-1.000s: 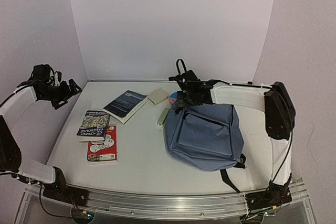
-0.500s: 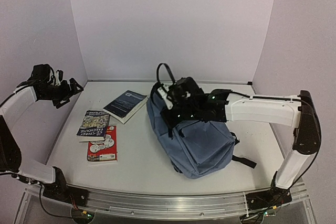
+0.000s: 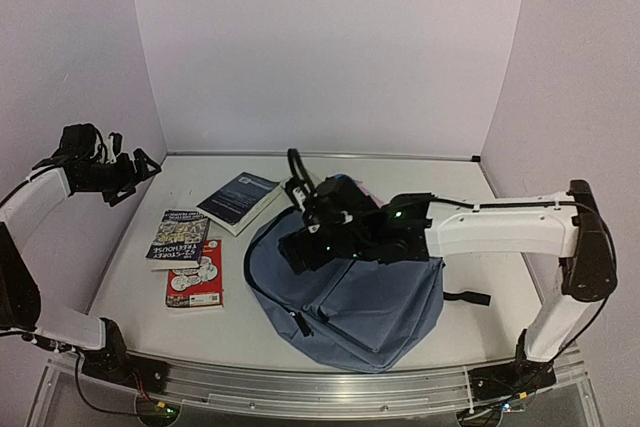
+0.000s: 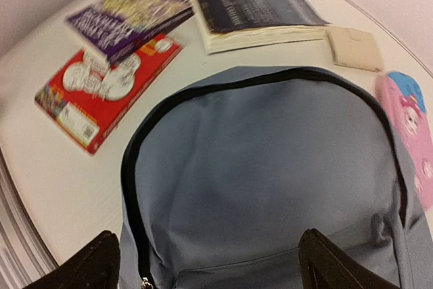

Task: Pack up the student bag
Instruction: Adjust the student bag at the center of the board.

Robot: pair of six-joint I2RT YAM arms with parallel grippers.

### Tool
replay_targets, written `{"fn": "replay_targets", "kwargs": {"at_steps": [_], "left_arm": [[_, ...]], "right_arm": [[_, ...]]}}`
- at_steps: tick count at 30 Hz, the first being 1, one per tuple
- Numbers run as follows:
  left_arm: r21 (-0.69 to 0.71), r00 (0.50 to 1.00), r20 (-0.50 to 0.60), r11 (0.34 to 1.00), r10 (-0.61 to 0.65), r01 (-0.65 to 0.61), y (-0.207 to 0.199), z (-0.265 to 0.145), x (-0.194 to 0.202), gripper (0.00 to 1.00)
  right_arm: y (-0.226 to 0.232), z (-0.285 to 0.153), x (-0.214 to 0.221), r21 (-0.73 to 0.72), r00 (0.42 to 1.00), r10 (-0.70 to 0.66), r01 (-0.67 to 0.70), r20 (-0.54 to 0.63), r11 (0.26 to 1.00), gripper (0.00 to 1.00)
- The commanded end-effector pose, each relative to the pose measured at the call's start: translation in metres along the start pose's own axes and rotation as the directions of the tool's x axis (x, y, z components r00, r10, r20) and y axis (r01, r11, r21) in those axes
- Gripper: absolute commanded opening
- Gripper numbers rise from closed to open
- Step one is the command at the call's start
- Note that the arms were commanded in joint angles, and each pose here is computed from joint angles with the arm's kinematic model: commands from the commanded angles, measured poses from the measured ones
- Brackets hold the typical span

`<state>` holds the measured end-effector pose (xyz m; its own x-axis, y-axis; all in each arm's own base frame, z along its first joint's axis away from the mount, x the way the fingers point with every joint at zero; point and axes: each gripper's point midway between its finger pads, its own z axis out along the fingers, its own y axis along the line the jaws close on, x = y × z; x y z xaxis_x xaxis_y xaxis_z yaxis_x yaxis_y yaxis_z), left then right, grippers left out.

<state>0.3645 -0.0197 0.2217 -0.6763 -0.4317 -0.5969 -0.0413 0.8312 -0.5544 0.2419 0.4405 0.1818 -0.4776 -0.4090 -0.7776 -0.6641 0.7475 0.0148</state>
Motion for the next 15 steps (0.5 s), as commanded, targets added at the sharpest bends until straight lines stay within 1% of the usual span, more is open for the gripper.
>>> {"fn": "replay_targets", "kwargs": {"at_steps": [1,4,6,9,15], "left_arm": [[0.048,0.998,0.045,0.997,0.051,-0.053,-0.013,-0.006,-0.01,1.0],[0.071,0.997,0.044,0.996,0.058,-0.061,-0.017,-0.005,-0.008,1.0],[0.082,0.997,0.044,0.994,0.07,-0.073,-0.019,-0.005,-0.006,1.0],[0.091,0.994,0.034,0.991,0.1,-0.102,-0.026,-0.002,-0.001,1.0],[0.099,0.987,-0.004,0.982,0.16,-0.159,-0.04,0.006,0.012,1.0]], "right_arm": [[-0.082,-0.033,-0.008,0.176,0.921,0.381,-0.389,0.082,0.904,0.93],[-0.135,-0.033,0.034,0.252,0.84,0.541,-0.532,0.04,0.808,0.94],[-0.159,-0.036,0.062,0.287,0.791,0.611,-0.589,0.017,0.755,0.95],[-0.184,-0.043,0.096,0.329,0.732,0.681,-0.643,-0.001,0.692,0.96],[-0.221,-0.06,0.148,0.403,0.642,0.767,-0.701,-0.004,0.589,0.98]]}}
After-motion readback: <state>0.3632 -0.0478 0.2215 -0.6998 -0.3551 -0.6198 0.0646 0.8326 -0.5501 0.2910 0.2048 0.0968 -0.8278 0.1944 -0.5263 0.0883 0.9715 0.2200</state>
